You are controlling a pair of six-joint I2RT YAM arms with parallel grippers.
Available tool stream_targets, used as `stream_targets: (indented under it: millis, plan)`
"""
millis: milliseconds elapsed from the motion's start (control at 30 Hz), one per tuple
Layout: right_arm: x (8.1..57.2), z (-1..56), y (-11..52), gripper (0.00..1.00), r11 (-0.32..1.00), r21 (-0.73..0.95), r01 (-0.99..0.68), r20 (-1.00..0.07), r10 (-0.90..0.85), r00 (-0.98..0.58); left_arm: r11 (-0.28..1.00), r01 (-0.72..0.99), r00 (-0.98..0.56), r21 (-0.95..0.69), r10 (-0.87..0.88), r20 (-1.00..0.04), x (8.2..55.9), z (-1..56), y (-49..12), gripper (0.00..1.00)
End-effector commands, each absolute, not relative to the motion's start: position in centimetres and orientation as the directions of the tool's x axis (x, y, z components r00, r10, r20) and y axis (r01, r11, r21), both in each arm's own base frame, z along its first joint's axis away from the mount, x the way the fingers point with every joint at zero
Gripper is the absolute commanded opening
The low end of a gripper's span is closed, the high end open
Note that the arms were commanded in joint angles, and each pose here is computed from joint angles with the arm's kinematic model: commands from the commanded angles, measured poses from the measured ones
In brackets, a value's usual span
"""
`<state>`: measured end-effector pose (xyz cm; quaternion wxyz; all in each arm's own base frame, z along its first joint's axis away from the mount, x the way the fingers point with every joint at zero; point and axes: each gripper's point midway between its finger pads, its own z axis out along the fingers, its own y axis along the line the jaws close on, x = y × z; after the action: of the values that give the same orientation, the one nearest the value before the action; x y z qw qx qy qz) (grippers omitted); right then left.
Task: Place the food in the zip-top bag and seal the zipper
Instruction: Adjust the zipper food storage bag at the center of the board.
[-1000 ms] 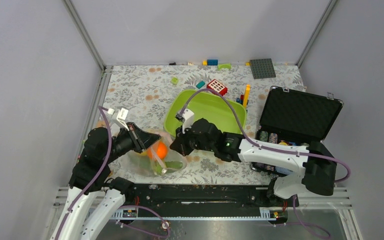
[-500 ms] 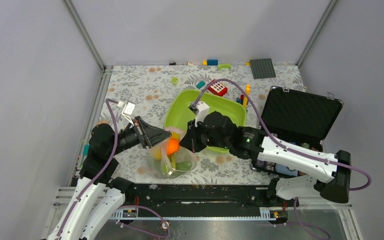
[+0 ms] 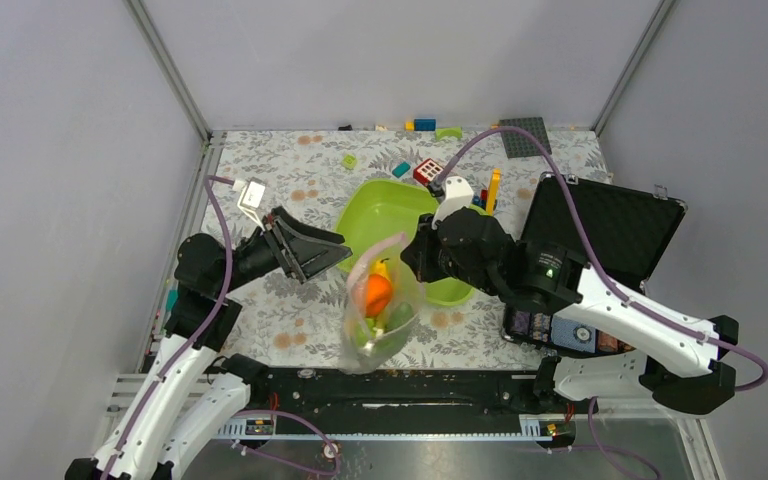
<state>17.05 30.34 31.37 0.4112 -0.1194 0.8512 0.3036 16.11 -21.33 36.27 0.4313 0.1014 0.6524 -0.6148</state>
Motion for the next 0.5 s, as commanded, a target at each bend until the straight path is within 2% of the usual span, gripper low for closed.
stream_targets:
  millis: [0, 233, 467]
  plan:
    - [19.8, 34.2, 26.5, 0.0, 0.866, 0.382, -0.323, -0.824, 0.161, -0.543, 0.153, 0.717, -0.581, -0.68, -0.408, -0.704, 15.3, 38.2, -21.5, 0.99]
    - [22.2, 36.7, 24.3, 0.0, 0.894, 0.384, -0.23, -0.841, 0.236, -0.487, 0.277, 0.688, -0.535, -0.671, -0.431, -0.727, 15.8, 37.2, -20.4, 0.99]
    - [23.4, 38.9, 23.3, 0.0, 0.927, 0.314, -0.204, -0.887, 0.21, -0.411, 0.291, 0.734, -0.498, -0.614, -0.385, -0.777, 14.4, 36.1, -20.9, 0.99]
